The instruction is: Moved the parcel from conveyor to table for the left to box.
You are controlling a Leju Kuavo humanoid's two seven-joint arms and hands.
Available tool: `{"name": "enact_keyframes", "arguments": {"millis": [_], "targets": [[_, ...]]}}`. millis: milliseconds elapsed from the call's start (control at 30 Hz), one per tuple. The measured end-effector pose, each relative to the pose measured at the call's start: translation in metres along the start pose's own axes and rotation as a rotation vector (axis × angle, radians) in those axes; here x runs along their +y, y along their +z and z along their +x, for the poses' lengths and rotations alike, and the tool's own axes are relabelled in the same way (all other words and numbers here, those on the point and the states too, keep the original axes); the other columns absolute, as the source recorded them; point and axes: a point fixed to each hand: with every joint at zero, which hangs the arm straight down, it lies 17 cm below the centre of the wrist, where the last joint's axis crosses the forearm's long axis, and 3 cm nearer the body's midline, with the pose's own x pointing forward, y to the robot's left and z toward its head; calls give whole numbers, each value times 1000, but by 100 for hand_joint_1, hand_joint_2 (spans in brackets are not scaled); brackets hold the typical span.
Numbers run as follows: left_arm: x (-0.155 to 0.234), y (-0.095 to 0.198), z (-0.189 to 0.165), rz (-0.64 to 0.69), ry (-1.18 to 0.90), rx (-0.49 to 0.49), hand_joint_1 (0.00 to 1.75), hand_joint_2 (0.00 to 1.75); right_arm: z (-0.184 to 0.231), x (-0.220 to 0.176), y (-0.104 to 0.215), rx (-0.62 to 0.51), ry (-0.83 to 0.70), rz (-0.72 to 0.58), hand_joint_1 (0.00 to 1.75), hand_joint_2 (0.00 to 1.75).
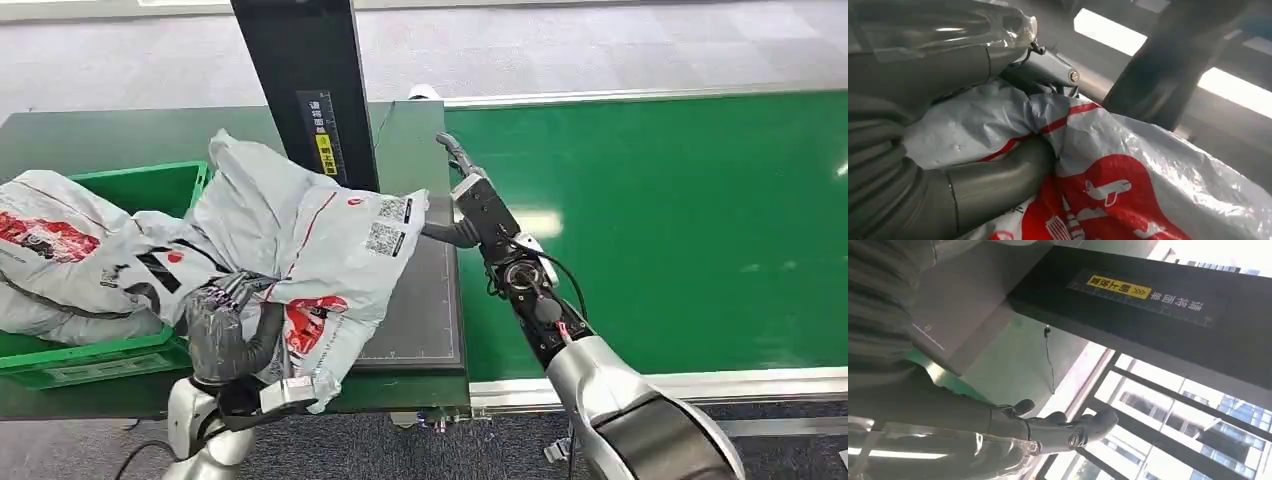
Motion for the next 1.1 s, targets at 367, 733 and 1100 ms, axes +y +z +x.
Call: {"name": "enact_keyframes", "arguments": {"millis": [367,733,1100], "targets": [[117,-48,-147,50,-646,141,175,175,6,0,-4,-15,-12,-7,0,175],[147,-17,-361,-244,-839,821,175,175,5,-1,-4,-7,-7,-6,0,175],[122,49,-411,-620,-794,1096,0,175,3,7,-3,3,-2,27,0,175]]}}
